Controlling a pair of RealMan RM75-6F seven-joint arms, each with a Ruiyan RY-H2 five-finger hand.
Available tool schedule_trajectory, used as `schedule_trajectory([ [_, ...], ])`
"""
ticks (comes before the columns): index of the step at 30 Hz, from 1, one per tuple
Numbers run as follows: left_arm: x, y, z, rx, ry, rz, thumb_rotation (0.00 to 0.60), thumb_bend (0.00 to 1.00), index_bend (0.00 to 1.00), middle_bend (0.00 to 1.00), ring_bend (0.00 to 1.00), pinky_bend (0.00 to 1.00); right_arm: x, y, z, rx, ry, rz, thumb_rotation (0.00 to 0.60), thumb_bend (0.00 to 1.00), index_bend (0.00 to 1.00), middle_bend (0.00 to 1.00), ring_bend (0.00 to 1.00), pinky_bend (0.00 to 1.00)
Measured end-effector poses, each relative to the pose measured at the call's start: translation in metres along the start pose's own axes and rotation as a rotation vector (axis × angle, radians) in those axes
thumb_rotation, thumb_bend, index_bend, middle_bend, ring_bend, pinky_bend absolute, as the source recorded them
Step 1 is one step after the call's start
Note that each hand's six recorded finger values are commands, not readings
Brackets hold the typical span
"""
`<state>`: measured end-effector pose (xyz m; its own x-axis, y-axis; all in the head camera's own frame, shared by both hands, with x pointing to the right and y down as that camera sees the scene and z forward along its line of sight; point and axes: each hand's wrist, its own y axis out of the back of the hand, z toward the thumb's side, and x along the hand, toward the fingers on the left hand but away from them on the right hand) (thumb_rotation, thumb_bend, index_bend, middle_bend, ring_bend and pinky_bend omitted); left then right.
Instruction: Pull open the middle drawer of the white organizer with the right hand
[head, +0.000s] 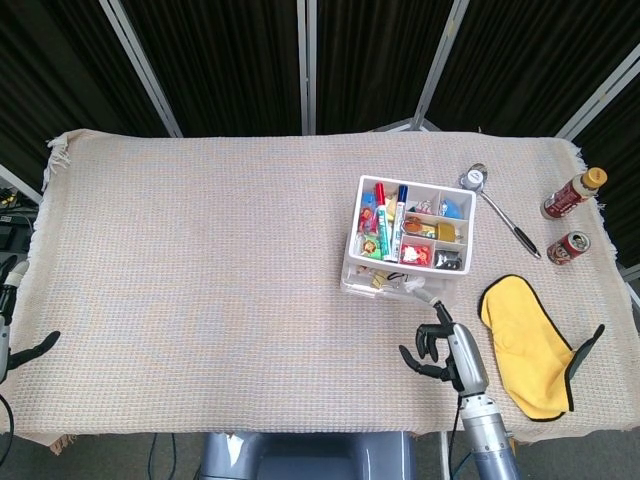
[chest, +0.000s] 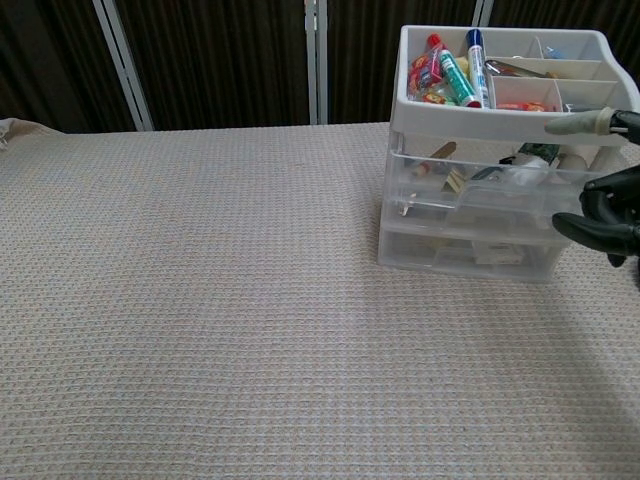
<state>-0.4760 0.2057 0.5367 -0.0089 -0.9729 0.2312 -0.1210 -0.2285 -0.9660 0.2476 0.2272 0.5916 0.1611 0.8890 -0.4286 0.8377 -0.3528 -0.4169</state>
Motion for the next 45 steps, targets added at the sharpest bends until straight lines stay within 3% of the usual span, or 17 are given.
schedule_trajectory([
  [10,0.000,0.000,0.000,-0.001,-0.001,-0.003,0.600,0.04,0.00,0.00,0.00,0.00,-0.015,0.014,-0.011,0.256,-0.084,-0.022,0.600,0.22,0.27,0.77,0.82,0.65],
  [18,0.000,-0.001,0.001,0.000,-0.002,-0.005,0.600,0.04,0.00,0.00,0.00,0.00,-0.023,0.018,-0.013,0.308,-0.096,-0.038,0.600,0.22,0.31,0.77,0.82,0.65],
  [25,0.000,-0.001,0.000,-0.001,-0.001,-0.009,0.600,0.04,0.00,0.00,0.00,0.00,-0.026,0.018,-0.014,0.324,-0.106,-0.044,0.600,0.25,0.49,0.78,0.82,0.65],
  [29,0.000,-0.001,0.001,-0.002,-0.003,-0.009,0.600,0.04,0.00,0.00,0.00,0.00,-0.024,0.017,-0.011,0.319,-0.095,-0.048,0.600,0.28,0.54,0.78,0.82,0.65],
  [45,-0.001,-0.001,0.002,-0.001,-0.006,-0.011,0.600,0.04,0.00,0.00,0.00,0.00,0.001,0.014,-0.010,0.305,-0.055,-0.037,0.600,0.27,0.55,0.78,0.82,0.65],
])
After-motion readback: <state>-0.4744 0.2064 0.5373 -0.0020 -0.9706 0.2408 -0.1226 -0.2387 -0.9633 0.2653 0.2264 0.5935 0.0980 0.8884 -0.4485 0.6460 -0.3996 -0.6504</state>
